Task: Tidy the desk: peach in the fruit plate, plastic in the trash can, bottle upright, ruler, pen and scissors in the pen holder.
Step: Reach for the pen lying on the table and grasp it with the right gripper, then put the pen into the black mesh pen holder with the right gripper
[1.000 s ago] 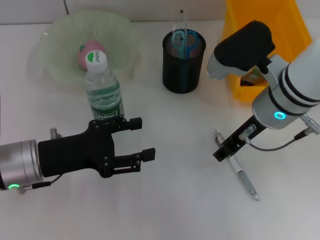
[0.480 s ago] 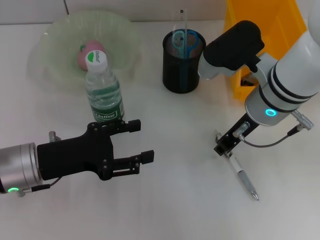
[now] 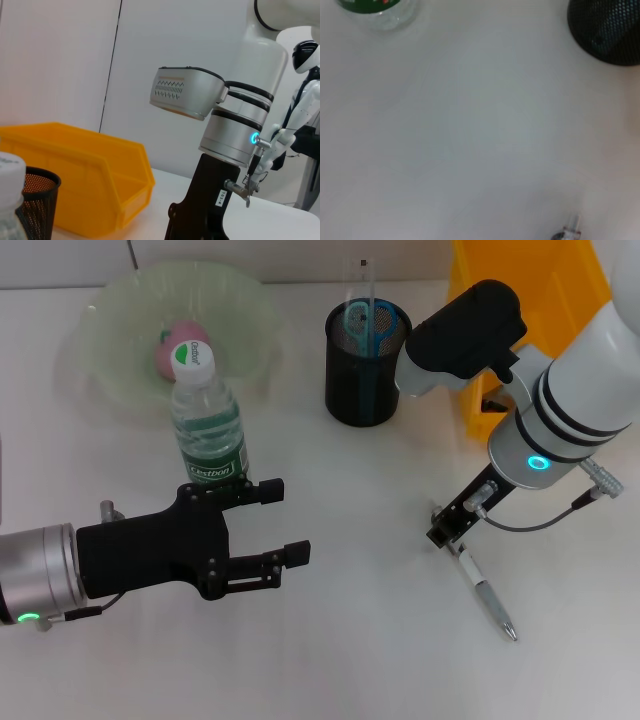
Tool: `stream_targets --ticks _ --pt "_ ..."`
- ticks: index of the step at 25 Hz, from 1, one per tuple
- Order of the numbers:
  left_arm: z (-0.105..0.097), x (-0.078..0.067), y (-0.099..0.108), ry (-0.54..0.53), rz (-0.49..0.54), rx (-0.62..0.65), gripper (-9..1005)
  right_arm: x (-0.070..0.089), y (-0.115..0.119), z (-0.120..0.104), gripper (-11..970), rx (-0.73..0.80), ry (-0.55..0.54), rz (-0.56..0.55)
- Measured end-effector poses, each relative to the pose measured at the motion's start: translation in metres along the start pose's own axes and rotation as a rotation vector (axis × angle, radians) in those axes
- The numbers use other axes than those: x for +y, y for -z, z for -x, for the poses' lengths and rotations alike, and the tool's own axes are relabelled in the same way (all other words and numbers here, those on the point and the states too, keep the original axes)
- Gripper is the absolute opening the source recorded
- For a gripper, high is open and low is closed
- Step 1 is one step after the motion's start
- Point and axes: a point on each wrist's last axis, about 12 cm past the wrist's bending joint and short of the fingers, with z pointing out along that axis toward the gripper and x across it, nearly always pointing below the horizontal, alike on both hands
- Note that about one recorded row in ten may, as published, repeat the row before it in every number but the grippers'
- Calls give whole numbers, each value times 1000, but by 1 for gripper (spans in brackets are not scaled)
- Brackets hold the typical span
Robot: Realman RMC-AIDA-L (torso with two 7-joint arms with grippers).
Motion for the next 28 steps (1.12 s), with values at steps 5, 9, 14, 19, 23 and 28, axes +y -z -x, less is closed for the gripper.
stream_targets --ticks 5,9,14,19,23,28 --pt "0 0 0 -8 1 0 795 -1 -2 1 352 1 -2 -3" --pt "-1 0 1 -7 2 1 795 -1 -3 2 342 4 -2 0" --pt "-1 0 1 -8 4 2 795 -1 -4 2 329 7 -3 1" --pt "-1 0 1 -8 7 3 795 -2 -6 1 317 20 -7 0" --pt "-1 0 1 -9 7 3 795 -3 -7 2 235 17 -9 -1" --pt "-1 0 1 -8 8 1 795 1 -6 2 181 6 15 -1"
